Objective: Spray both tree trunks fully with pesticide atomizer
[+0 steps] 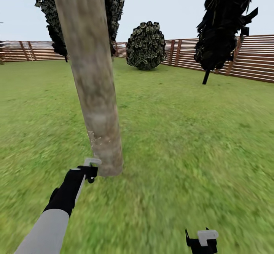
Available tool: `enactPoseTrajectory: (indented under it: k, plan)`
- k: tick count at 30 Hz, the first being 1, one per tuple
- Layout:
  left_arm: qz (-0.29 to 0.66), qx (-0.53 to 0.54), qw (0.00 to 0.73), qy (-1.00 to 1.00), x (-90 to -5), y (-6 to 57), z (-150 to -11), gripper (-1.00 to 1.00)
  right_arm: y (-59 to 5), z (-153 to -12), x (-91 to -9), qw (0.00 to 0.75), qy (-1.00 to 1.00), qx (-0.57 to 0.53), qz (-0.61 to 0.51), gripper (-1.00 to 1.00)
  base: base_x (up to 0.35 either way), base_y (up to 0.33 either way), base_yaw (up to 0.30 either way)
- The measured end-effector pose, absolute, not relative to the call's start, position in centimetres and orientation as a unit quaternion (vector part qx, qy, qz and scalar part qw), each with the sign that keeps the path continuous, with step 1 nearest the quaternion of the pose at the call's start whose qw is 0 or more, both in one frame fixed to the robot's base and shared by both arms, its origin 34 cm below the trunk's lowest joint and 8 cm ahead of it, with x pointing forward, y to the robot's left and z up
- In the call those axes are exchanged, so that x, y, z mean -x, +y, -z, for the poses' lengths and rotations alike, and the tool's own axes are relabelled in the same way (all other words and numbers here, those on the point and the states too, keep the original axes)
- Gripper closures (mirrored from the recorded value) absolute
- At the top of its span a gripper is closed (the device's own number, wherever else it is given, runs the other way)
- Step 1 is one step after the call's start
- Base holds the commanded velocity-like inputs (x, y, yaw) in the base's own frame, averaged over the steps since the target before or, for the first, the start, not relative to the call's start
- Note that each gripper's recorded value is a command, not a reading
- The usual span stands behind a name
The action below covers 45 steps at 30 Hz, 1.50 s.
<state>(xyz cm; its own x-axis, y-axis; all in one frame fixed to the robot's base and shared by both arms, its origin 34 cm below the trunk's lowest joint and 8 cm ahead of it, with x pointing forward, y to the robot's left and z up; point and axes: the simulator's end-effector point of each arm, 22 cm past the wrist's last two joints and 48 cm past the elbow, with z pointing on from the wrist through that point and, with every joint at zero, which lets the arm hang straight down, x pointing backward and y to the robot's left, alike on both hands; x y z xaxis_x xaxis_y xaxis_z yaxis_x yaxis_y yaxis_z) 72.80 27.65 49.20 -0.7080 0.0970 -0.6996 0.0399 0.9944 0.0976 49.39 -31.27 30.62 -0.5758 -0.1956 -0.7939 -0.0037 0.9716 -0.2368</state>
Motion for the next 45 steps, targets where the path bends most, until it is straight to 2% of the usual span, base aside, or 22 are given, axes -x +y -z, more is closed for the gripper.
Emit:
enactPoseTrajectory:
  k: [5, 9, 12, 14, 17, 25, 34, 38, 42, 43, 45]
  plan:
    - [-0.046, -0.036, 0.384, 0.921, -72.9, 28.7, -49.4, 1.00, -31.3, -30.6, -49.4, 0.457, 0.881, 0.057, 0.105, -1.00, 0.087, -0.067, 0.066]
    - [-0.075, -0.032, 0.381, 0.921, -72.7, 33.1, -49.5, 1.00, -31.3, -30.7, -49.4, 0.457, 0.881, 0.057, 0.106, -1.00, 0.004, -0.003, 0.002]
    - [-0.055, -0.036, 0.366, 0.928, -72.0, 30.7, -47.9, 1.00, -31.3, -30.6, -49.4, 0.457, 0.881, 0.057, 0.105, -1.00, 0.000, 0.000, 0.000]
    - [-0.025, -0.042, 0.363, 0.931, -71.8, 26.7, -46.9, 1.00, -31.3, -30.6, -49.4, 0.457, 0.881, 0.057, 0.105, -1.00, 0.000, 0.000, 0.000]
    - [-0.020, -0.046, 0.378, 0.925, -72.3, 25.6, -47.3, 1.00, -31.3, -30.7, -49.4, 0.457, 0.881, 0.057, 0.105, -1.00, 0.000, 0.000, 0.000]
    - [-0.062, -0.013, 0.369, 0.927, -70.7, 34.1, -45.3, 1.00, -31.4, -30.7, -49.5, 0.458, 0.881, 0.056, 0.106, -1.00, 0.004, 0.000, 0.000]
    - [-0.016, -0.022, 0.364, 0.931, -69.5, 28.0, -42.4, 1.00, -31.4, -30.7, -49.5, 0.458, 0.881, 0.056, 0.106, -1.00, 0.254, -0.131, 0.000]
    - [-0.014, -0.022, 0.369, 0.929, -69.8, 27.6, -42.7, 1.00, -31.4, -30.7, -49.5, 0.458, 0.881, 0.056, 0.106, -1.00, 0.136, -0.076, 0.000]
    - [-0.033, -0.022, 0.366, 0.930, -69.4, 30.2, -42.6, 1.00, -31.5, -30.7, -49.5, 0.458, 0.881, 0.056, 0.107, -1.00, 0.010, -0.005, 0.000]
    - [-0.052, -0.019, 0.360, 0.931, -68.6, 33.1, -42.1, 1.00, -31.6, -30.7, -49.5, 0.458, 0.881, 0.055, 0.107, -1.00, 0.000, 0.000, 0.000]
    - [-0.064, -0.019, 0.360, 0.930, -67.9, 34.9, -41.7, 1.00, -31.6, -30.7, -49.4, 0.458, 0.881, 0.055, 0.107, -1.00, 0.000, 0.000, 0.000]
